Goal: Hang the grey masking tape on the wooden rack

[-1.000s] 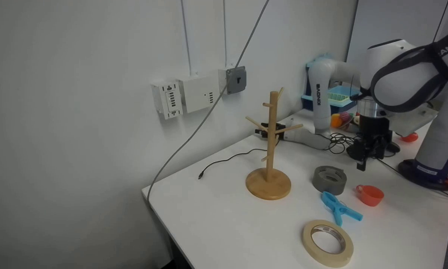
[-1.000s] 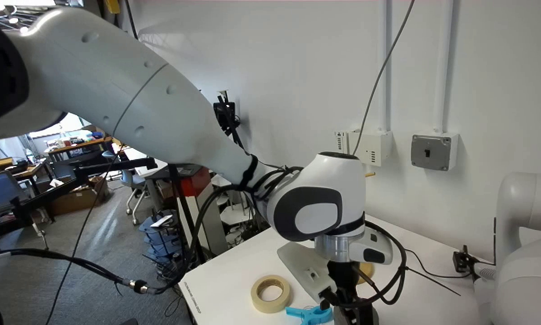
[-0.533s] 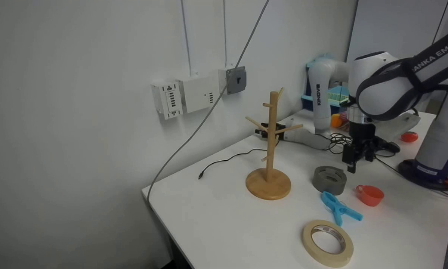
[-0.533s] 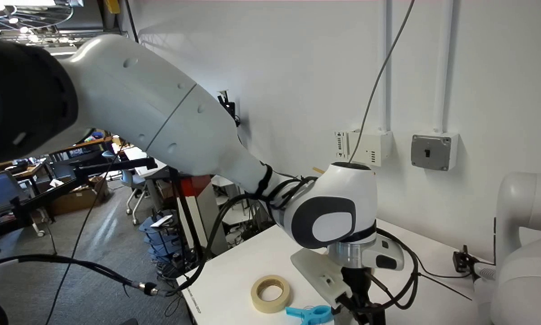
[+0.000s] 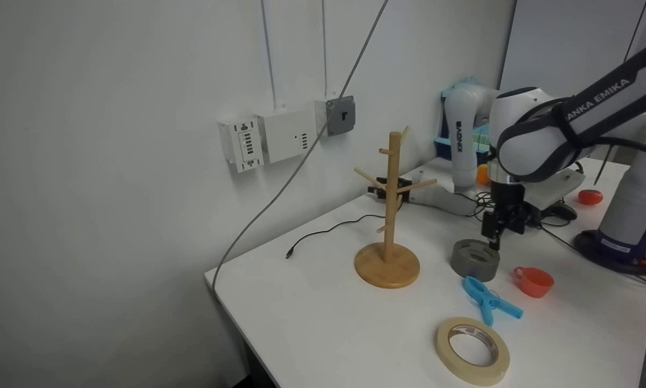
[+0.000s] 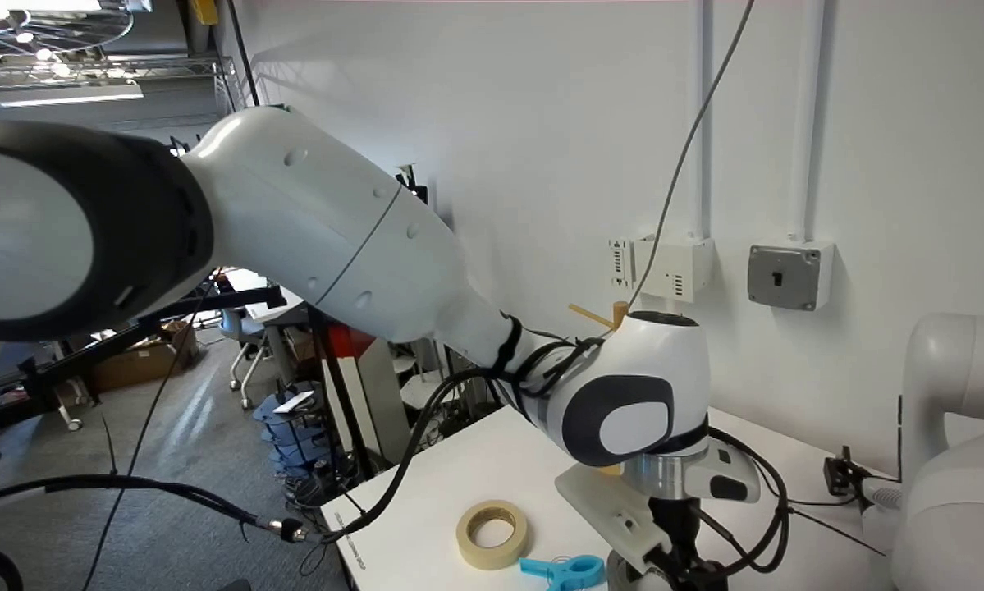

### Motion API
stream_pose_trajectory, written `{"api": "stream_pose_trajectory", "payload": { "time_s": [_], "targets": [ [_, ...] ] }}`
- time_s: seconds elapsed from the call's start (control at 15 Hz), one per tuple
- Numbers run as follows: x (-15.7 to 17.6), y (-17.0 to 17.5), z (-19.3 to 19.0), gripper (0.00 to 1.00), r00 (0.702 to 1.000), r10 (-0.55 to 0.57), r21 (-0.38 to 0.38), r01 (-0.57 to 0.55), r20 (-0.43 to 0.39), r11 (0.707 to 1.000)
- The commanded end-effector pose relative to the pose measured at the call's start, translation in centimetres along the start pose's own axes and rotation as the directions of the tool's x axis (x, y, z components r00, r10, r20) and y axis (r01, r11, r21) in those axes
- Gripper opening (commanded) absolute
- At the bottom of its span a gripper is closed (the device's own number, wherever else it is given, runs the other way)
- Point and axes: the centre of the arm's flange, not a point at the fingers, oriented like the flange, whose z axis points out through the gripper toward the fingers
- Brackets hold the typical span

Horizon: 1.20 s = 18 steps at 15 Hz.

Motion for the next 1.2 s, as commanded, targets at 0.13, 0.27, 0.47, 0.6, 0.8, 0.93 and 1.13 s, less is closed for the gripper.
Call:
{"api": "stream_pose_trajectory", "payload": {
  "time_s": [0.13,0.27,0.47,0.6,0.8,0.93,1.13],
  "targets": [
    [3.5,0.8,2.1,1.0,1.0,-0.028,-0.006,0.028,0.004,1.0],
    [4.2,0.7,2.6,1.0,1.0,-0.028,-0.009,0.028,0.0,1.0],
    [5.1,0.4,3.4,1.0,1.0,-0.03,-0.012,0.03,0.003,0.999],
    [5.4,0.2,4.0,0.72,0.999,-0.031,-0.015,0.032,0.007,0.999],
    [5.7,0.0,4.5,0.6,0.999,-0.031,-0.023,0.031,0.01,0.999],
    [5.7,-0.1,4.7,0.44,1.0,-0.03,-0.03,0.03,0.009,0.999],
    [5.4,-0.3,4.3,0.22,1.0,-0.024,-0.033,0.024,0.002,0.999]
  ]
}}
